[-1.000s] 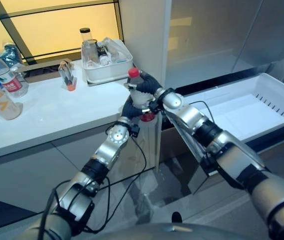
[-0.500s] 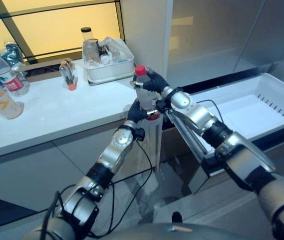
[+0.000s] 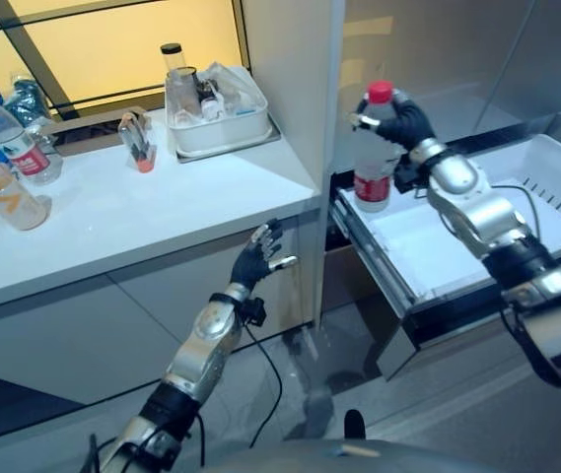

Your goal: Take the drinks into the refrigerator

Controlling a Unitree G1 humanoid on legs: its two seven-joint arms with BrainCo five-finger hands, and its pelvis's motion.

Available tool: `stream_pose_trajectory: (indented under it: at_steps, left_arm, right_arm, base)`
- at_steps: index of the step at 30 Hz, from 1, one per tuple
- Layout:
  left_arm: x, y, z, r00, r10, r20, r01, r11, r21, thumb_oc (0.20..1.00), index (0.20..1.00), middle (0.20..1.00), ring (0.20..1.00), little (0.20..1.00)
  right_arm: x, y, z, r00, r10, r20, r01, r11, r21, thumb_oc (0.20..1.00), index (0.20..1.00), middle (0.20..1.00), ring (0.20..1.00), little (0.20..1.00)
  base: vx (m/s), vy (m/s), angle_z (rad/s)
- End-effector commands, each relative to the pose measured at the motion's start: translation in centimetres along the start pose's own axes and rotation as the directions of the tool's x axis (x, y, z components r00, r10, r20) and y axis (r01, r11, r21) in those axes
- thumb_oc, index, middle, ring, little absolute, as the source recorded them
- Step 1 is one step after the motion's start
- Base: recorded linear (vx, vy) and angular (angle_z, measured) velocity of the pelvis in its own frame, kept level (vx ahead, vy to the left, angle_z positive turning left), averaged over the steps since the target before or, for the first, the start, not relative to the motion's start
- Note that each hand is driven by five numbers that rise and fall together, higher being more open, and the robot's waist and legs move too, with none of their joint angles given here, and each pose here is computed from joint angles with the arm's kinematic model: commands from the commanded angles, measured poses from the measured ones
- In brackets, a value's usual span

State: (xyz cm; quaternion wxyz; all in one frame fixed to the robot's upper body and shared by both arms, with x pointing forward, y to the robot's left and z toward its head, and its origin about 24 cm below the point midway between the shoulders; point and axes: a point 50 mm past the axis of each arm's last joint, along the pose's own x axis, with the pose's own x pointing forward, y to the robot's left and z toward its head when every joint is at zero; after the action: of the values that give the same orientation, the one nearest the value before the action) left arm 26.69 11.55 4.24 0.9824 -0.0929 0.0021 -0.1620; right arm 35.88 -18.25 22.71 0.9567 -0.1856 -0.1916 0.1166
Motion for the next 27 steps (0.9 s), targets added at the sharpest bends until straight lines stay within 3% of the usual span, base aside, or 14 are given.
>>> stream_pose_trajectory:
  at_steps: [1, 8, 12, 20, 27]
  left_arm:
    - [-0.6, 0.4, 2.3, 0.992, -0.052, 0.113, 0.046, 0.997, 0.054, 1.0, 1.0, 1.0, 1.0, 1.0]
    - [-2.4, 1.3, 3.4, 0.986, -0.076, 0.147, 0.063, 0.994, 0.088, 1.0, 1.0, 1.0, 1.0, 1.0]
    - [-3.7, 1.5, 4.4, 0.976, -0.143, 0.164, 0.121, 0.983, 0.138, 1.0, 1.0, 1.0, 1.0, 1.0]
    - [-3.4, -0.9, 6.0, 0.917, -0.36, 0.17, 0.329, 0.926, 0.184, 1.0, 1.0, 1.0, 1.0, 1.0]
    - [-3.0, -3.1, 6.1, 0.846, -0.521, 0.109, 0.476, 0.832, 0.284, 1.0, 1.0, 1.0, 1.0, 1.0]
  right_arm:
    - [0.1, -3.8, 7.8, 0.921, -0.134, 0.365, 0.122, 0.991, 0.057, 0.2, 0.2, 0.2, 0.2, 0.2]
    - [-1.8, -7.4, 5.8, 0.94, -0.206, 0.273, 0.225, 0.973, -0.039, 0.2, 0.2, 0.2, 0.2, 0.2]
    - [-2.9, -10.1, 1.6, 0.963, -0.262, 0.055, 0.268, 0.94, -0.212, 0.2, 0.2, 0.2, 0.2, 0.2]
    - [-3.8, -12.3, -5.0, 0.888, -0.324, -0.326, 0.136, 0.862, -0.488, 0.2, 0.2, 0.2, 0.2, 0.2]
    - [-3.1, -10.8, -7.7, 0.841, -0.309, -0.444, 0.017, 0.836, -0.548, 0.2, 0.2, 0.2, 0.2, 0.2]
  base:
    - [0.0, 0.0, 0.0]
    - [0.0, 0.0, -0.01]
    - [0.0, 0.002, -0.02]
    - [0.0, 0.002, 0.01]
    - [-0.01, 0.007, 0.02]
